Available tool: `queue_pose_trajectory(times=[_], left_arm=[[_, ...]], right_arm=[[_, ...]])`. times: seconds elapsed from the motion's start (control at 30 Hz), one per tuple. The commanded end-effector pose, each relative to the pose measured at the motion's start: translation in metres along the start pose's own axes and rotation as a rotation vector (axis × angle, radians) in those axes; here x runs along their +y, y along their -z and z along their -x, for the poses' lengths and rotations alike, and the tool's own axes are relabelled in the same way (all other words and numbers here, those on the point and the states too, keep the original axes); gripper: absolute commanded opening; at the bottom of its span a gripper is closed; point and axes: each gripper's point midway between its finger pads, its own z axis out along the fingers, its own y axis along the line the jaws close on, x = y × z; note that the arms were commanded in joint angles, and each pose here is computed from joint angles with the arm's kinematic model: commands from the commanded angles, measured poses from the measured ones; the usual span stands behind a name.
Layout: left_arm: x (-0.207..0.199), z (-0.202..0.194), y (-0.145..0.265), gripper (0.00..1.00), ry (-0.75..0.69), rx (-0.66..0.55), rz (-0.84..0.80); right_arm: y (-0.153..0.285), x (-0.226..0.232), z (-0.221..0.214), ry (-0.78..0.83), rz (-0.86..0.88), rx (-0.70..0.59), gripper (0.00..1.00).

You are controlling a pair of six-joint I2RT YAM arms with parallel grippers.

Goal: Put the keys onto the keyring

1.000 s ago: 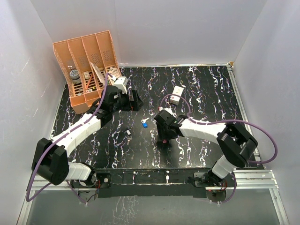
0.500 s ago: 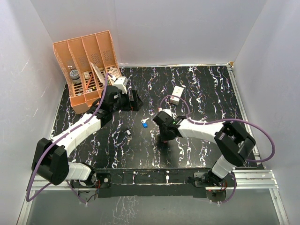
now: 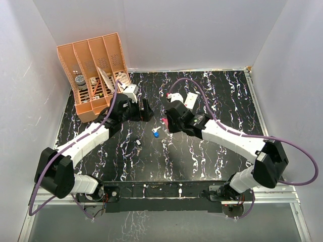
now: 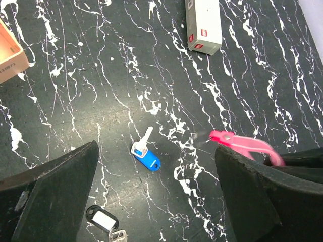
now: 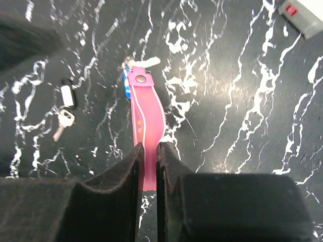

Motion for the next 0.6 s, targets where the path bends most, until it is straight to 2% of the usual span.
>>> queue_pose_trajectory(times=[0.0, 0.23, 0.57], left_arm=[[-0.003, 0.001, 0.003, 0.97, -0.049, -0.016, -0.023], [-0.005, 0.011, 0.015, 0.95, -0.078, -0.084, -0.031], [-0.018, 0.018, 0.035, 0.94, -0.241, -0.194, -0.129]], right_arm=[[0.025, 0.003, 0.042, 0.046, 0.015, -0.097, 0.11], [0.045, 0.009, 0.078, 0.059, 0.052, -0.176, 0.11], [0.058, 0.012, 0.099, 0.085, 0.073, -0.234, 0.11]])
